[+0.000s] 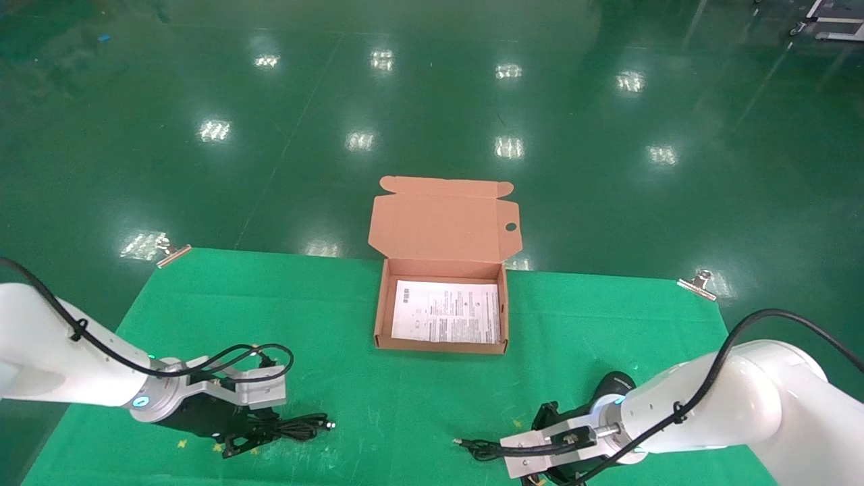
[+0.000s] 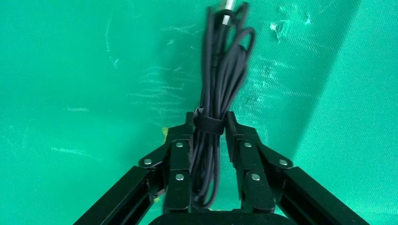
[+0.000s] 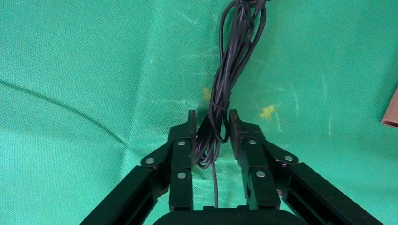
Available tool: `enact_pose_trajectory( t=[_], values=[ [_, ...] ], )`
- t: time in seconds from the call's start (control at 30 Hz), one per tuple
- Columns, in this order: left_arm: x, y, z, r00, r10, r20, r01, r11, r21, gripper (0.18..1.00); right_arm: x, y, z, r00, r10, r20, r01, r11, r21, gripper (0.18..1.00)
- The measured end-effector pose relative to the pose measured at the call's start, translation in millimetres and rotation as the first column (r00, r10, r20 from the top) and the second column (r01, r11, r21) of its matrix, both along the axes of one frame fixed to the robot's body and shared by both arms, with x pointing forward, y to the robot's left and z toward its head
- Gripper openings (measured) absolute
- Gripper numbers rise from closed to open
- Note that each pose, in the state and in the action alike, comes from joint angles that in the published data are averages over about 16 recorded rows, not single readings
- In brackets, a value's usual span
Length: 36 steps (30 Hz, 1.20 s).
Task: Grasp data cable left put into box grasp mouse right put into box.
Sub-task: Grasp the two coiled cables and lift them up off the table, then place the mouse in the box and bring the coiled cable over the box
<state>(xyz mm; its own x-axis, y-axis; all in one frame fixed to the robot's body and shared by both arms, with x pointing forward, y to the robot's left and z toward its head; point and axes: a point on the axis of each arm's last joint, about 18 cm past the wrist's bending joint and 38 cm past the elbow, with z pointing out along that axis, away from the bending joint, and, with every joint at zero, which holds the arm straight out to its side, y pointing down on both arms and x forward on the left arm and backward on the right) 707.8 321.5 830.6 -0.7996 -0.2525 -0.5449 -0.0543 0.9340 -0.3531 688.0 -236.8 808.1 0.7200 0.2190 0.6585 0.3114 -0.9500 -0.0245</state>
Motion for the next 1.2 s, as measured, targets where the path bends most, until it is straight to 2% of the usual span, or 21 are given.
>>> enact_pose_trajectory(
  t=[0.17, 0.43, 0.6, 0.73, 0.83, 0.93, 1.07, 1.2],
  values=[
    [-0.1, 0.0, 0.0, 1.000, 0.000, 0.000, 0.000, 1.000, 0.000, 0.351, -0.1, -0.1, 0.1, 1.000, 0.000, 0.000, 0.000, 1.000, 0.000, 0.332],
    [-0.4, 1.1, 3.2, 1.000, -0.007, 0.007, 0.007, 1.000, 0.000, 0.283, 0.4, -4.3, 5.6, 1.000, -0.018, 0.003, 0.018, 1.000, 0.012, 0.244],
    [-1.7, 6.2, 19.3, 0.999, -0.029, 0.046, 0.029, 1.000, -0.008, 0.270, 1.1, -17.2, 30.0, 0.997, -0.067, 0.039, 0.064, 0.996, 0.066, 0.227],
    [-2.5, 12.3, 43.6, 0.992, -0.053, 0.117, 0.055, 0.998, -0.014, 0.268, 0.7, -31.8, 66.9, 0.987, -0.114, 0.115, 0.098, 0.986, 0.138, 0.223],
    [-4.0, 16.9, 68.7, 0.979, -0.072, 0.192, 0.077, 0.997, -0.017, 0.268, -0.8, -42.6, 103.9, 0.969, -0.152, 0.194, 0.112, 0.973, 0.202, 0.222],
    [-6.8, 19.6, 97.3, 0.956, -0.090, 0.278, 0.099, 0.995, -0.016, 0.267, -4.0, -48.6, 146.1, 0.940, -0.175, 0.292, 0.097, 0.960, 0.261, 0.222],
    [-10.3, 17.9, 136.9, 0.912, -0.107, 0.397, 0.119, 0.993, -0.006, 0.266, -9.0, -44.3, 201.5, 0.888, -0.177, 0.424, 0.037, 0.948, 0.318, 0.222],
    [-13.3, 9.6, 174.4, 0.856, -0.114, 0.504, 0.130, 0.991, 0.003, 0.265, -10.1, -26.2, 250.8, 0.832, -0.156, 0.533, -0.043, 0.938, 0.343, 0.222]
  ],
)
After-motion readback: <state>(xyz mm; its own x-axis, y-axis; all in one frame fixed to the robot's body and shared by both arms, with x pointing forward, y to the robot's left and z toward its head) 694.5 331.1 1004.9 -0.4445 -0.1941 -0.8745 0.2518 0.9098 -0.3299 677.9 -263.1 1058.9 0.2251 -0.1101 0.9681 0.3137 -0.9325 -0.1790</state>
